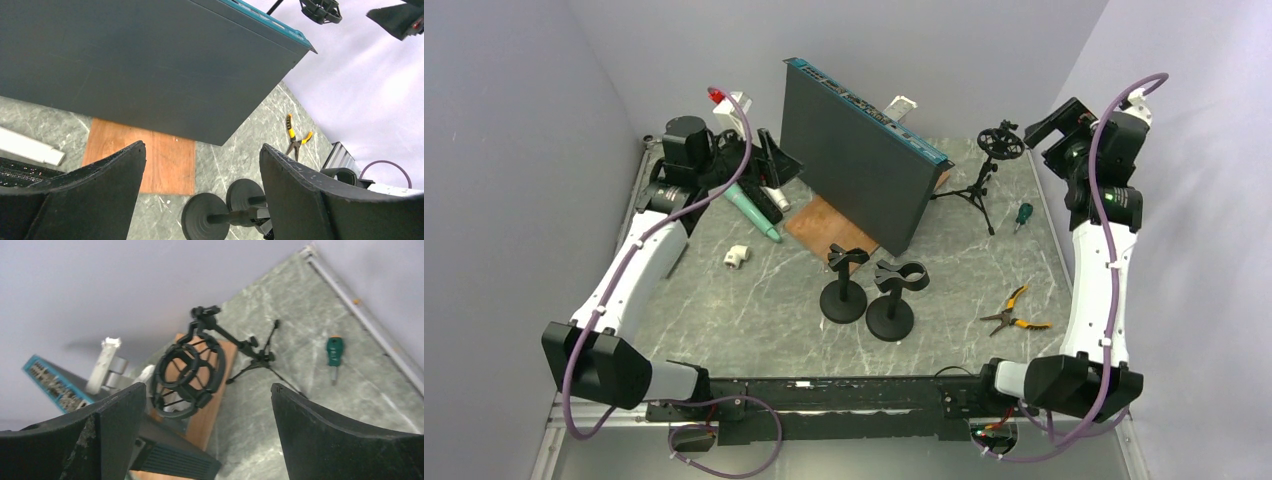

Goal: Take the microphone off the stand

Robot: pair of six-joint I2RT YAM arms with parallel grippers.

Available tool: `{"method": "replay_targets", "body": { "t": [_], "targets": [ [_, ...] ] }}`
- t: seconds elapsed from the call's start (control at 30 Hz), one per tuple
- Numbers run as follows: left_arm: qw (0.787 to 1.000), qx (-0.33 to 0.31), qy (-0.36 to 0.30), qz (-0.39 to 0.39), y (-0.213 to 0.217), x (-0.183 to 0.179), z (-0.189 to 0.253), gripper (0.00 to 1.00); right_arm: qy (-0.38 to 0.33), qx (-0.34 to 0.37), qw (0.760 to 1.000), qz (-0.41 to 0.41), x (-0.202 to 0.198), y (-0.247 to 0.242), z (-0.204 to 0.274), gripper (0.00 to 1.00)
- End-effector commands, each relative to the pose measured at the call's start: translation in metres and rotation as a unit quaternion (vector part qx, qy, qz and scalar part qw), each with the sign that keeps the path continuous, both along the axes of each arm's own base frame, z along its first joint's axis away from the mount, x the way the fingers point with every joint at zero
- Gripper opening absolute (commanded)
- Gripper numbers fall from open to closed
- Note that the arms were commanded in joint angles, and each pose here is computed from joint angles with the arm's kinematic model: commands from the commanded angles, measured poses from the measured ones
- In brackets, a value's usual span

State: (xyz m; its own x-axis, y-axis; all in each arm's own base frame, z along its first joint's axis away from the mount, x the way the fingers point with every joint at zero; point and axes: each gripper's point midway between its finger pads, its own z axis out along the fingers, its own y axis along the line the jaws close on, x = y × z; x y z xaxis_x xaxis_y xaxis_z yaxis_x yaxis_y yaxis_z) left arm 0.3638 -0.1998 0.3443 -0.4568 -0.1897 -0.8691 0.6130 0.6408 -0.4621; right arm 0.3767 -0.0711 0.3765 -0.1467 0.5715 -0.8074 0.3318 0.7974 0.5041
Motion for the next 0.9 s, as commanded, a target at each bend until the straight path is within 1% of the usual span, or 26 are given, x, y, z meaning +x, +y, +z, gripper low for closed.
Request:
{"method": "replay_targets", "body": {
  "t": [0.0, 0.1, 0.2, 0.23, 0.37, 0.53, 0.87],
  "targets": [
    [0.999, 0.008, -0.051, -0.003, -0.003, -0.006, 0.027, 0.86, -0.033, 0.055, 0.995, 0.071, 0.023, 0.026, 0.008, 0.96],
    [0.999, 0.013, -0.049, -0.010, -0.007, -0.006, 0.023, 0.86, -0.039, 0.074, 0.993, 0.079, 0.030, 0.031, 0.005, 0.92],
    [0.999, 0.015, -0.046, -0.013, -0.011, -0.007, 0.021, 0.86, -0.039, 0.072, 0.993, 0.090, 0.034, 0.033, 0.002, 0.85],
    [0.999, 0.014, -0.046, -0.016, -0.013, -0.007, 0.020, 0.86, -0.034, 0.063, 0.993, 0.096, 0.036, 0.035, 0.002, 0.85],
    [0.999, 0.009, -0.043, -0.022, -0.014, -0.008, 0.021, 0.86, -0.003, 0.038, 0.993, 0.114, 0.037, 0.041, -0.014, 0.88],
    [0.999, 0.012, -0.045, -0.018, -0.013, -0.009, 0.021, 0.86, 0.006, 0.047, 0.991, 0.122, 0.031, 0.049, -0.030, 0.93],
    [0.999, 0.010, -0.044, -0.022, -0.015, -0.009, 0.021, 0.86, 0.009, 0.068, 0.988, 0.137, 0.036, 0.056, -0.041, 0.92]
  ]
}}
